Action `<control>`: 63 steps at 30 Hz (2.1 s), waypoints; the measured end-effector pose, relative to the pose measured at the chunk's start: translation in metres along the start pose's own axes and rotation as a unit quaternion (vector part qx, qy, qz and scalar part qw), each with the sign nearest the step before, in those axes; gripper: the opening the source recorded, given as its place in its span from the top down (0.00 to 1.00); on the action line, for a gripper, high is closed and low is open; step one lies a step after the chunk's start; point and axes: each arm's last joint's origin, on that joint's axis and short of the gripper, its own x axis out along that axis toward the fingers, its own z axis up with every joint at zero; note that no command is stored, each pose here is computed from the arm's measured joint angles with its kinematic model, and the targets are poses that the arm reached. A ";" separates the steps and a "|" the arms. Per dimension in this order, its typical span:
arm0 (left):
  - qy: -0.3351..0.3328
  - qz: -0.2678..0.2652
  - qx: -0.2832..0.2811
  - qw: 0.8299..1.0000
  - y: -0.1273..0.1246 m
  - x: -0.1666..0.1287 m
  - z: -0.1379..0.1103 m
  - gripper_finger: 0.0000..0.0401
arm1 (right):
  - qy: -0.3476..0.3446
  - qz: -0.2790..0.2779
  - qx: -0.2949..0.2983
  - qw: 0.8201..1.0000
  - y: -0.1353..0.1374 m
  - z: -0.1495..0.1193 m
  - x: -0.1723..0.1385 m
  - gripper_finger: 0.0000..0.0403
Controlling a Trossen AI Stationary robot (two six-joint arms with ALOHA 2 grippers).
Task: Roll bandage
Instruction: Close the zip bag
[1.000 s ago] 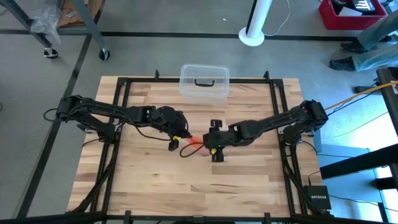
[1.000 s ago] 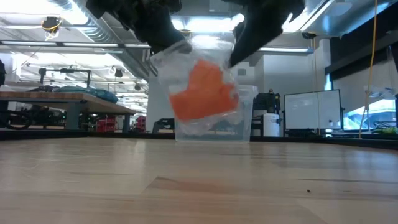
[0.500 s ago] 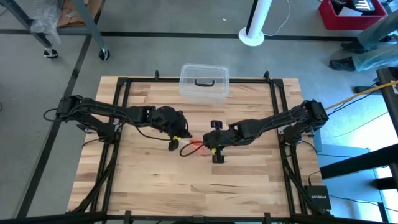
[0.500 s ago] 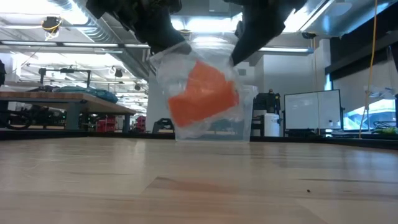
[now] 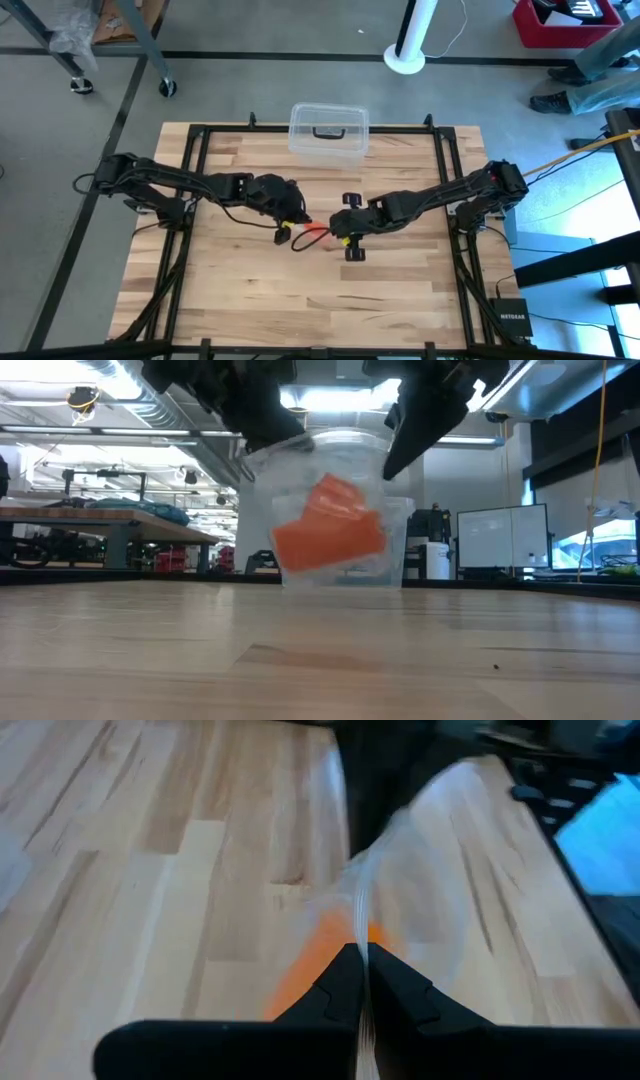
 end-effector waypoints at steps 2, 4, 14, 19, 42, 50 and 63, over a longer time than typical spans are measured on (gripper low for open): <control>0.007 0.012 -0.009 1.000 0.002 0.002 -0.002 0.96 | 0.004 -0.001 0.001 1.000 0.000 -0.001 0.000 0.99; 0.006 0.030 -0.012 0.999 0.004 0.004 -0.002 0.92 | 0.027 0.008 0.013 1.000 0.000 -0.005 0.000 0.98; 0.010 0.040 -0.003 0.999 0.004 0.004 -0.003 0.82 | 0.154 0.001 0.106 0.982 0.001 -0.028 -0.011 0.76; 0.010 0.040 -0.003 0.999 0.004 0.003 -0.003 0.85 | 0.120 0.007 0.080 0.990 0.012 -0.023 -0.011 0.62; 0.011 0.038 -0.002 0.999 0.003 0.004 -0.004 0.87 | -0.034 -0.073 0.091 0.993 0.051 -0.030 -0.006 0.52; 0.011 0.038 0.005 0.999 0.003 0.004 -0.004 0.87 | -0.065 -0.054 0.112 0.990 0.053 -0.044 0.012 0.52; 0.012 0.039 -0.001 0.999 0.003 0.004 -0.004 0.87 | -0.103 -0.075 0.095 0.987 0.058 -0.037 0.028 0.70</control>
